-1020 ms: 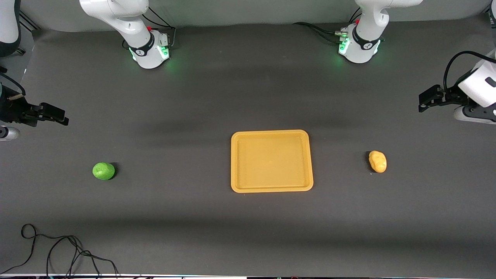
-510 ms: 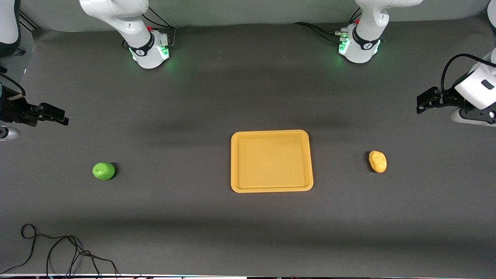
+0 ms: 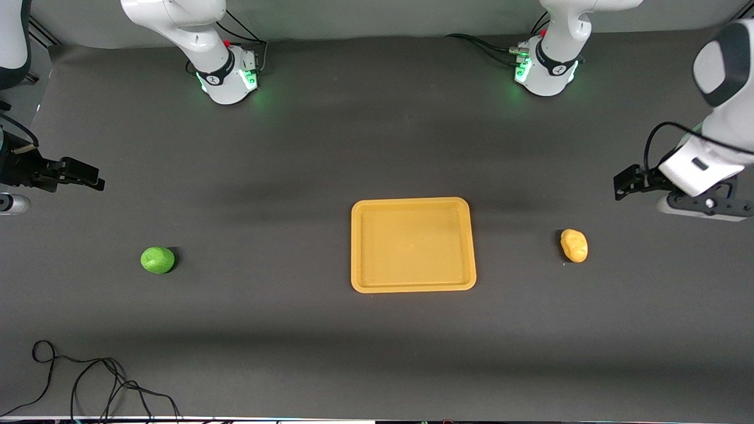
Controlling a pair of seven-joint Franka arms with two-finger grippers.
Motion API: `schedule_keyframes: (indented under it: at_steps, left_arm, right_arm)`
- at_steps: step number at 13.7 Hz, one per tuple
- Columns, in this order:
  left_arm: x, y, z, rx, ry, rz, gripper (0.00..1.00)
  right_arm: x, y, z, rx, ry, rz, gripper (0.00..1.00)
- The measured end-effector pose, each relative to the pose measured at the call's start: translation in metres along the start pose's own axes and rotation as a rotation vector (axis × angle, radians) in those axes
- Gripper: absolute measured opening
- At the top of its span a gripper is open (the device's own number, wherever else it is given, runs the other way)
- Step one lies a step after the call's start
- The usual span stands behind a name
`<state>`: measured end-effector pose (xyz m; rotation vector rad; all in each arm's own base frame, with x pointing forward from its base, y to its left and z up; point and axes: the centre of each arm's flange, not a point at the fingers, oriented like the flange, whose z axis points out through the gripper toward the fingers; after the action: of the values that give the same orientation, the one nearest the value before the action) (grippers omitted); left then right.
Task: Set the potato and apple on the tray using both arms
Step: 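Move the left gripper toward the yellow potato, then lower the left gripper over the potato and close on it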
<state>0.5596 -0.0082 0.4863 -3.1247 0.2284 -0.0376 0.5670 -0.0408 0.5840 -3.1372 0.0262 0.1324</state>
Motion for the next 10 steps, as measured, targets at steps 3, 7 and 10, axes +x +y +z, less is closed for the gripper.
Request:
schedule_keyframes:
  at_steps: [3, 7, 10]
  left_arm:
    - [0.008, -0.007, 0.033, 0.0, -0.016, 0.003, 1.0]
    - [0.011, -0.009, 0.09, 0.001, -0.02, 0.006, 1.0]
    - [0.019, -0.01, 0.154, 0.001, -0.041, 0.011, 0.97]
  right_arm:
    - [0.0, 0.0, 0.0, 0.0, -0.001, 0.001, 1.0]
    - [0.0, 0.001, 0.001, 0.0, -0.002, 0.002, 1.0]
    - [0.0, 0.002, 0.001, 0.001, 0.001, 0.004, 1.0]
